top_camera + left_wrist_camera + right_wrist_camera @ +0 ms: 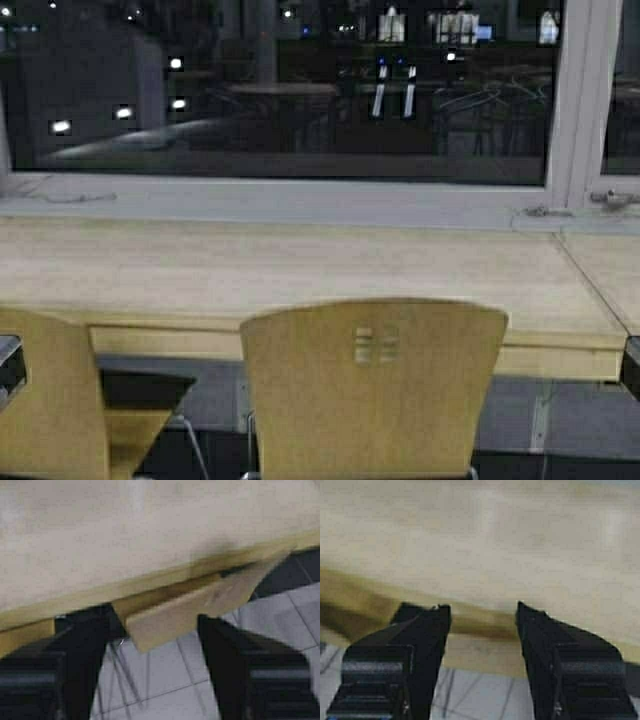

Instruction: Push the chairs under the table

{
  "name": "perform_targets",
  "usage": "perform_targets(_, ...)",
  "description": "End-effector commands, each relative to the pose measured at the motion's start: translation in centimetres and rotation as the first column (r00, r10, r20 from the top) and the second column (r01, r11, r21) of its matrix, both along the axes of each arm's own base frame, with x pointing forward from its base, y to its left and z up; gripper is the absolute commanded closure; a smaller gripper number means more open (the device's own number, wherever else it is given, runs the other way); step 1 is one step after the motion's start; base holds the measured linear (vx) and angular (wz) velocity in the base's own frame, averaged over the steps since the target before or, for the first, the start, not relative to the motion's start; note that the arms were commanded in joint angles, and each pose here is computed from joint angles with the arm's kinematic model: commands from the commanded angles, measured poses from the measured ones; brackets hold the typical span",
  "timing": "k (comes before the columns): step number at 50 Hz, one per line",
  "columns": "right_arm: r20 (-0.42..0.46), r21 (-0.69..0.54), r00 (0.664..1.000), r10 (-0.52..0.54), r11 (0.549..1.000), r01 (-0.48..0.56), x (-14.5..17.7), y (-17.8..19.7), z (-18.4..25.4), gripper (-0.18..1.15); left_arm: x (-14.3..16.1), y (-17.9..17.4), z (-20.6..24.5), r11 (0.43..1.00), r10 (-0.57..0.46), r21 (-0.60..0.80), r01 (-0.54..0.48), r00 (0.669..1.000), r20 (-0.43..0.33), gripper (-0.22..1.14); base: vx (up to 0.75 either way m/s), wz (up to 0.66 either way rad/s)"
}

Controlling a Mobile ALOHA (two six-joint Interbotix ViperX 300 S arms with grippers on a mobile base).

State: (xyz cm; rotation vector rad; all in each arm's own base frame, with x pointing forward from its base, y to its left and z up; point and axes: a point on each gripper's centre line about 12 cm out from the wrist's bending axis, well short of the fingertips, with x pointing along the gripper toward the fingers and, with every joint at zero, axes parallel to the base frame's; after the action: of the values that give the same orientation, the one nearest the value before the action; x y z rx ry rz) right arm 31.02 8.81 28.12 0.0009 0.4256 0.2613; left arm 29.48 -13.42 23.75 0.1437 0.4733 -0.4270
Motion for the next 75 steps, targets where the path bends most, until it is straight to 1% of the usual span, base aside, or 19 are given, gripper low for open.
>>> perform_targets(1,0.066,0.018,0.998,0.010,1.000,-0.011,0.0,0.4,0.3,0.16,-0.4,-0.1,0.0,1.000,-0.017,-0.010,0.018,0.999,0.044,0.02,-0.29,0.05)
perform_targets(3,0.084,0.019,0.996,0.014,1.000,-0.016,0.2,0.6,0.4,0.16,-0.1,-0.2,0.5,1.000,-0.021,-0.008,0.021,0.998,0.058,0.02,-0.29,0.00)
perform_targets(6,0.082,0.018,0.996,0.015,1.000,-0.017,0.8,0.8,-0.1,0.17,0.4,-0.4,0.8,1.000,-0.026,0.002,0.026,0.997,0.069,0.02,-0.29,-0.04)
perform_targets(14,0.025,0.008,1.000,0.015,1.000,-0.016,2.1,1.2,-2.1,0.16,1.3,-0.4,-0.9,1.000,-0.018,0.025,0.018,1.000,0.022,0.02,-0.30,-0.04)
perform_targets(17,0.008,0.004,1.000,0.015,1.000,-0.015,2.2,1.2,-2.6,0.16,1.3,-0.4,-1.2,0.999,-0.017,0.028,0.016,1.000,0.015,0.02,-0.31,-0.04)
perform_targets(24,0.021,0.005,1.000,0.016,1.000,-0.016,2.1,1.2,-2.1,0.16,1.5,-0.4,-1.2,0.999,-0.018,0.029,0.017,1.000,0.016,0.02,-0.32,0.01)
perform_targets(29,0.013,0.003,1.000,0.016,1.000,-0.016,2.0,1.2,-2.3,0.17,1.7,-0.4,-1.3,0.999,-0.016,0.033,0.016,1.000,0.012,0.02,-0.31,0.09)
perform_targets(40,0.011,0.001,1.000,0.017,1.000,-0.017,2.2,1.3,-2.3,0.16,2.5,-0.1,-2.6,0.999,0.005,0.045,-0.004,1.000,-0.024,0.02,-0.31,0.19)
perform_targets(55,0.014,0.011,1.000,0.012,1.000,-0.012,1.9,1.1,-2.1,0.16,2.2,0.0,-1.0,1.000,0.010,0.015,-0.010,1.000,0.013,0.02,-0.36,0.23)
perform_targets(62,0.034,0.027,0.999,0.009,1.000,-0.009,1.8,1.1,-1.2,0.16,2.3,-0.1,-1.5,1.000,0.012,0.019,-0.012,1.000,-0.002,0.02,-0.29,0.19)
perform_targets(70,0.006,0.011,1.000,0.007,1.000,-0.007,2.2,1.1,-2.4,0.16,2.6,-0.2,-2.3,1.000,0.015,0.024,-0.014,1.000,-0.027,0.02,-0.28,0.22)
perform_targets(75,-0.004,0.008,1.000,0.007,1.000,-0.007,2.3,1.1,-3.0,0.17,2.5,-0.1,-2.2,1.000,0.022,0.012,-0.021,0.999,-0.029,0.02,-0.34,0.25)
